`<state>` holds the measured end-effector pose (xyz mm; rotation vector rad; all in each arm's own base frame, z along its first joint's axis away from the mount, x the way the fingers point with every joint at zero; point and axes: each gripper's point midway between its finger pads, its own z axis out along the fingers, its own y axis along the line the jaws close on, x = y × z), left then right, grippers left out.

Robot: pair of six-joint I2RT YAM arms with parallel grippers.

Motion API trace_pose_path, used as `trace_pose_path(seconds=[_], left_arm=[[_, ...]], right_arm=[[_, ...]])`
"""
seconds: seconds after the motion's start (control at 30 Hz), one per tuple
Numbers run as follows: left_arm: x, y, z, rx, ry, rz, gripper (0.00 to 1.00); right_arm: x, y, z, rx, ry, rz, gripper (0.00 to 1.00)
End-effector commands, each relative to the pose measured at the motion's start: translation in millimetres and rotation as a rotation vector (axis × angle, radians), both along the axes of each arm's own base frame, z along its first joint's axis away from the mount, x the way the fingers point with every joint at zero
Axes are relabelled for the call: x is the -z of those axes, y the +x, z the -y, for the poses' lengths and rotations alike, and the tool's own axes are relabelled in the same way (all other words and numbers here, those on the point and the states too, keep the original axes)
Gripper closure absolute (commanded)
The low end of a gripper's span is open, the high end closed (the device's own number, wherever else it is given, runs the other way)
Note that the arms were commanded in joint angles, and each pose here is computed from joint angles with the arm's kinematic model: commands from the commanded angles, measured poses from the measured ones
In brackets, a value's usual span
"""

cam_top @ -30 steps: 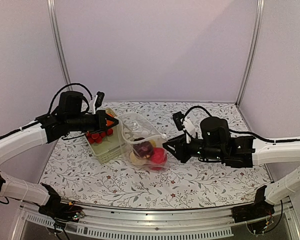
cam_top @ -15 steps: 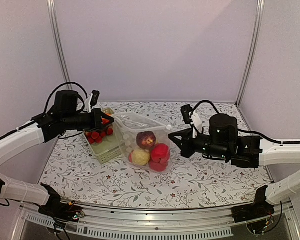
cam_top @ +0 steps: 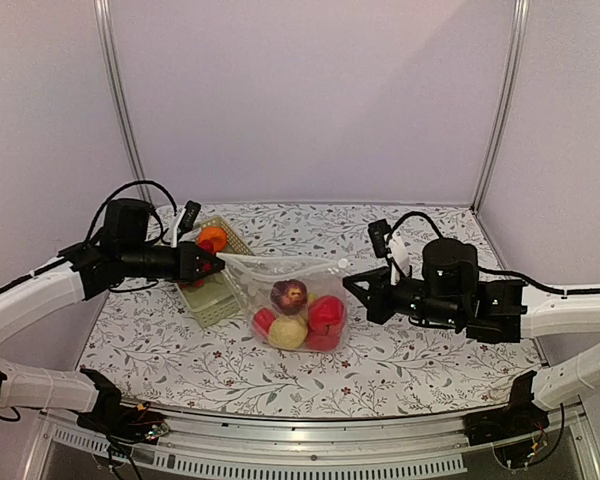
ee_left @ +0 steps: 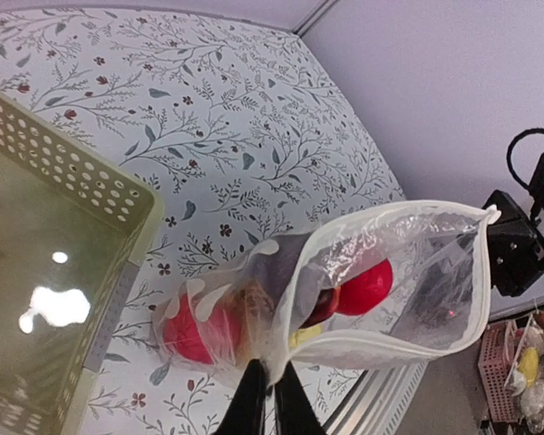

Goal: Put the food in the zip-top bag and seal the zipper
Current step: Adjust the zipper food storage bag at the center of the board.

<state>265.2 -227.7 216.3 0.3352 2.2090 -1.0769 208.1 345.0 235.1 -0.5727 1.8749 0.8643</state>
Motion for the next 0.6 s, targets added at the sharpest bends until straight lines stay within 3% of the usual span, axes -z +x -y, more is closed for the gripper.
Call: trace_pose_path(seconds=[0.0, 0.13, 0.2, 0.37, 0.57], left_arm=[[-6.2, -16.6, -6.8, 0.081, 0.038, 0.109, 0.82], [-36.5, -14.2, -30.3, 0.009, 0.158, 0.247, 0.28], [-65.0, -15.1, -36.4, -0.01, 0.168, 0.325, 0.13], [-117.3, -29.2, -13.9, 0.094, 0.076, 0.419, 0.09], [-126.2, -51.9, 41.8, 0.291, 0.058, 0.473, 0.1]], right_arm=[[-0.1, -7.1, -8.8, -0.047, 0.022, -0.022, 1.0], [-3.8, -12.7, -13.2, -0.089, 0.015, -0.029, 1.0], [-6.6, -15.8, -14.9, -0.111, 0.009, -0.031, 1.0], [-13.9, -20.0, -18.9, -0.15, -0.031, -0.029, 1.0], [-18.3, -32.5, -27.4, -0.24, -0.072, -0.051, 1.0]])
